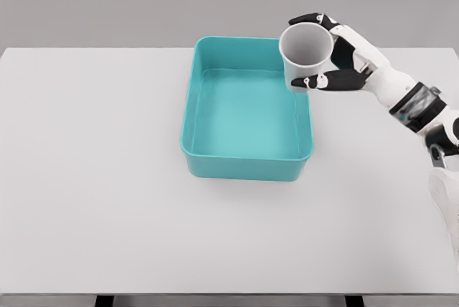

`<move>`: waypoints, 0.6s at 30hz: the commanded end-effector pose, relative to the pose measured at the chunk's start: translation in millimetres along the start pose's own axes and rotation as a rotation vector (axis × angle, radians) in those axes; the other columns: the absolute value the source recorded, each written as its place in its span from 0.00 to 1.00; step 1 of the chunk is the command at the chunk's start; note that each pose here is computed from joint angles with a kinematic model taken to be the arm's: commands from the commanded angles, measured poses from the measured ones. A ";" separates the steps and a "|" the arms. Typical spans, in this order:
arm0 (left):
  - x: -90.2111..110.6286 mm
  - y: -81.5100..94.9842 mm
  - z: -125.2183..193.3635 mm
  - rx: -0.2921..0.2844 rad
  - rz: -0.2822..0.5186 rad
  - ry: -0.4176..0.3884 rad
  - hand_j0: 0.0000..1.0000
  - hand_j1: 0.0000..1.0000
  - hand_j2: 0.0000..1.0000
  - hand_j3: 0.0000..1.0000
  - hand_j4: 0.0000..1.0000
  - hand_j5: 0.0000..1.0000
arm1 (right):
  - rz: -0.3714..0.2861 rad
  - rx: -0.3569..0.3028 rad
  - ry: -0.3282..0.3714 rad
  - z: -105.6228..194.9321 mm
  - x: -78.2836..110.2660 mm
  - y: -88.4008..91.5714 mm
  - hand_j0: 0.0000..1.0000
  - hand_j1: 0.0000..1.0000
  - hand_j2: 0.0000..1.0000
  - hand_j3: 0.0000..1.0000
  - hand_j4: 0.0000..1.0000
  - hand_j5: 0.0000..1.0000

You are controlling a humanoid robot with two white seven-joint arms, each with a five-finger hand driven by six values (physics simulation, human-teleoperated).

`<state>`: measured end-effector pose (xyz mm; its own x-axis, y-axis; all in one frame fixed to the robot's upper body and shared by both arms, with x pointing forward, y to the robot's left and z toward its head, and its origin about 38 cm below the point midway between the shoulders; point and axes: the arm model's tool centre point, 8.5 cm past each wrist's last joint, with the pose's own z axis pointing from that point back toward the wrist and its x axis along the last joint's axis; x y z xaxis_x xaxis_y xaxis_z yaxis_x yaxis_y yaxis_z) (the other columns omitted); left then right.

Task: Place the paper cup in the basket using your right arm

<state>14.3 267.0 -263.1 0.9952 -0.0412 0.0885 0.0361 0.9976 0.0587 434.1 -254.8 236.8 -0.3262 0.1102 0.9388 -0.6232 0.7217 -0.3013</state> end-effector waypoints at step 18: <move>0.0 0.0 0.0 0.000 0.000 0.000 1.00 1.00 1.00 1.00 1.00 1.00 | 0.138 0.132 0.067 -59.7 0.3 29.2 0.49 0.49 0.49 0.49 0.49 0.49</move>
<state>14.3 267.0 -263.1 0.9952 -0.0414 0.0885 0.0363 0.9976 0.0587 460.3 -197.9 246.4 -0.3774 0.2305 0.8969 -0.6552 0.6180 -0.4345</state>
